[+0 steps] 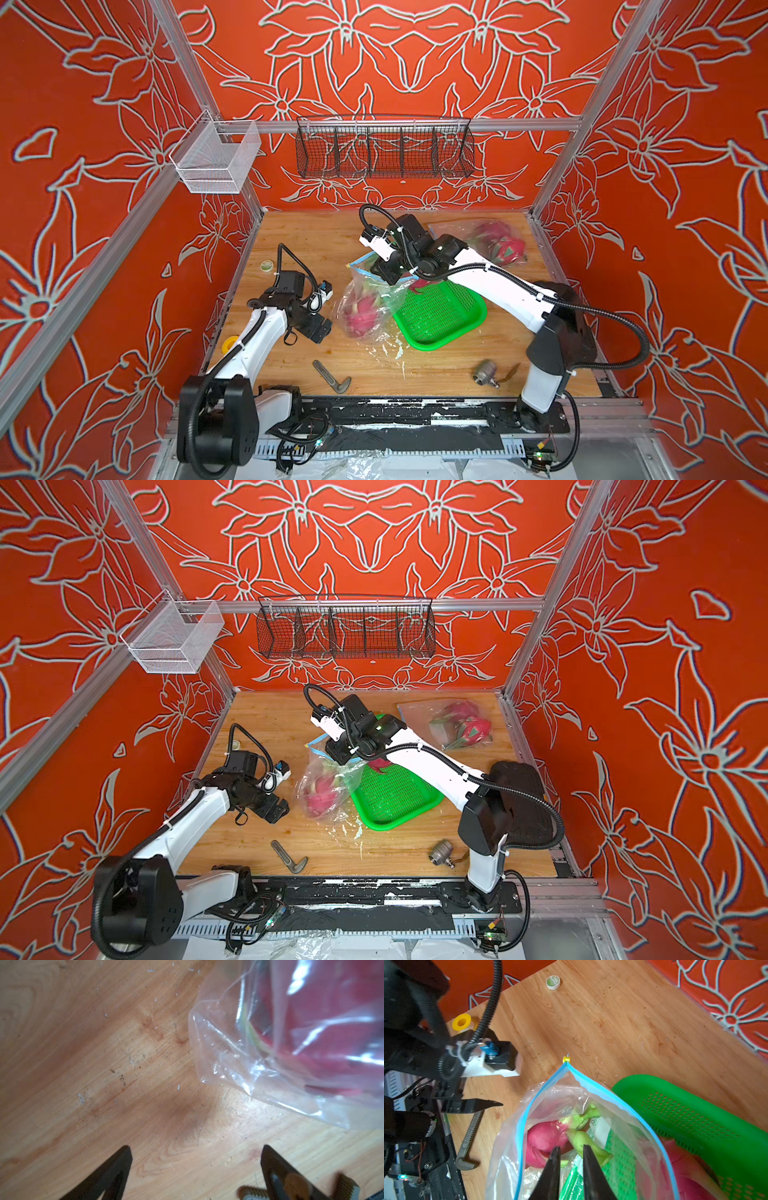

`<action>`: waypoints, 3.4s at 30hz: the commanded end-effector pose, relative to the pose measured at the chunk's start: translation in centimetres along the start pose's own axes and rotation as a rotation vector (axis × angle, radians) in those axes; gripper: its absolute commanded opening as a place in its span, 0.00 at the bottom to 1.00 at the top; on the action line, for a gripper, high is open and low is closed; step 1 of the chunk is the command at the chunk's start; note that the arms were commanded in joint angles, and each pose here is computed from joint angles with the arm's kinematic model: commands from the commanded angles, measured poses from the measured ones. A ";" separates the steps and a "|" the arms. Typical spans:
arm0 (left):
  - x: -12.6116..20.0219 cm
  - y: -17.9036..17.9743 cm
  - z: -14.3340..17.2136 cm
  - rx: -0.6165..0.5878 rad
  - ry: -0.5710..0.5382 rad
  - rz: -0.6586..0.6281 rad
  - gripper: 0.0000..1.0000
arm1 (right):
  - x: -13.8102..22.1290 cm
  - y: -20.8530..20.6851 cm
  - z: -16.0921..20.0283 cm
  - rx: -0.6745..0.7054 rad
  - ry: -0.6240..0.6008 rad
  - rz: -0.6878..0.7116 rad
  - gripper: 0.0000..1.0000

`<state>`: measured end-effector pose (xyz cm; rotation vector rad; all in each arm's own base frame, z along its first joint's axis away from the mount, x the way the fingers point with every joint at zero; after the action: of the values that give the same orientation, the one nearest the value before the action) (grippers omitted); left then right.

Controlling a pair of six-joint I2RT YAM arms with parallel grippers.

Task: Open the zip-top bag and take out the dragon fruit
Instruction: Adjust the zipper food storage bag at the center of the board.

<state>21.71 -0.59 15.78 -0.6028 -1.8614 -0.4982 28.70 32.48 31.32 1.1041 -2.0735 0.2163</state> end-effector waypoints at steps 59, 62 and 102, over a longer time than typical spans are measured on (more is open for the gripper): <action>7.8 -0.9 -1.6 -0.555 -0.098 -0.160 0.00 | 4.6 3.2 13.8 -0.297 -0.502 0.026 0.24; 7.3 -0.7 -1.7 -0.551 -0.095 -0.161 0.00 | 5.2 3.9 14.3 -0.262 -0.451 -0.031 0.19; 4.1 4.8 -3.0 -0.453 -0.018 -0.162 0.00 | -14.7 8.0 11.3 0.383 -0.102 -0.237 0.94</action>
<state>24.86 1.91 20.97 -0.7292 -1.8345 -1.0364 20.70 40.37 15.52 1.5191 -1.9623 0.2938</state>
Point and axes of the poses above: each gripper's point midway between its finger pads, its own x axis back along the fingers, its own y axis along the line the jaws close on, z = x × y, the point moved 10 cm from there along x, back along the fingers, and after that the axes turned 8 degrees about -x, right-handed, at the moved point
